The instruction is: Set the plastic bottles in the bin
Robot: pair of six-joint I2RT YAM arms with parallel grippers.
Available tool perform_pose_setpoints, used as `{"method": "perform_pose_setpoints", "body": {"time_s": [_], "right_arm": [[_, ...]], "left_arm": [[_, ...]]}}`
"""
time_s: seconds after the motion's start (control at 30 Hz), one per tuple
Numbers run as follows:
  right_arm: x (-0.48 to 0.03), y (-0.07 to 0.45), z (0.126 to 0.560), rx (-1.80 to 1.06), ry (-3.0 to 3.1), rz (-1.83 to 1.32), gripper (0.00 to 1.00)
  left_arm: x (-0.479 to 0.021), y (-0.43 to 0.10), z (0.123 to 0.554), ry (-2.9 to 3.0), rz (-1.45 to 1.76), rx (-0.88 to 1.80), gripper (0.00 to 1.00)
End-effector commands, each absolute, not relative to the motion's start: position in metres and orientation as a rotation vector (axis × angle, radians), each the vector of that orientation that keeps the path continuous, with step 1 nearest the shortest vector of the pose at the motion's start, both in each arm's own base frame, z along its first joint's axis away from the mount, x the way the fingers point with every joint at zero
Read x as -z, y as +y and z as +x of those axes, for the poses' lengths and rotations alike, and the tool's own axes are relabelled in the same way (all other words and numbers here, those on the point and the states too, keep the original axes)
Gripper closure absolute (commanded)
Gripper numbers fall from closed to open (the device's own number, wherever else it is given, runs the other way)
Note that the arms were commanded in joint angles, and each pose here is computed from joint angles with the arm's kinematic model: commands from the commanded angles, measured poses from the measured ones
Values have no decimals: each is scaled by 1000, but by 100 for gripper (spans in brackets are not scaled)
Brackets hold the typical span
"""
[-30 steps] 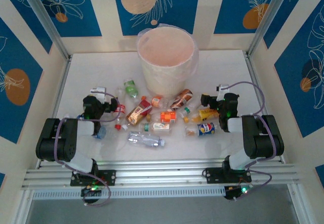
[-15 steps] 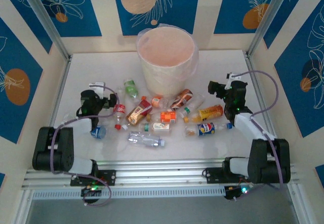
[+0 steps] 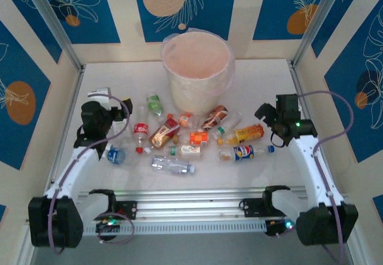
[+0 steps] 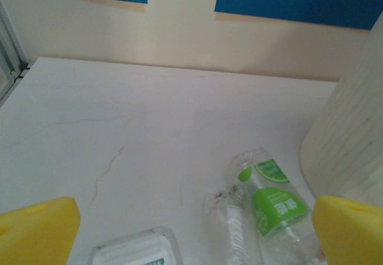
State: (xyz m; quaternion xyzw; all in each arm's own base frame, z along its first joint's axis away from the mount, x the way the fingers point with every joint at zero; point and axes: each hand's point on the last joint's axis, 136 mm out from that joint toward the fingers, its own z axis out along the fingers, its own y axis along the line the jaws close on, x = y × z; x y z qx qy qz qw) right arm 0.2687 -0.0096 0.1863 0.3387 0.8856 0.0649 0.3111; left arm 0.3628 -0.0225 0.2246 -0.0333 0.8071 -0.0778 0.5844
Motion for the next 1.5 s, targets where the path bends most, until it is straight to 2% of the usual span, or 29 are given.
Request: {"method": "perform_pose_setpoints", "body": {"time_s": [0.0, 0.17, 0.3, 0.57, 0.87, 1.17, 1.47], "right_arm": [[-158, 11, 214, -280, 2487, 1071, 1], [-135, 34, 184, -397, 2561, 1177, 1], [-110, 58, 176, -512, 2617, 1196, 1], [-89, 72, 188, -561, 2609, 1186, 0], [-76, 65, 206, -475, 2595, 1216, 0], [-58, 54, 202, -390, 2588, 1308, 6], [-39, 41, 198, -336, 2563, 1364, 19]], "left_arm": [[-211, -22, 343, 1949, -163, 223, 0], [-218, -26, 324, 1934, -151, 254, 0], [-226, -25, 316, 1897, -152, 260, 1], [-223, -26, 316, 1914, -155, 265, 1], [-219, -27, 317, 1926, -165, 273, 1], [-217, -24, 315, 1937, -174, 259, 0], [-220, -25, 314, 1940, -179, 266, 0]]}}
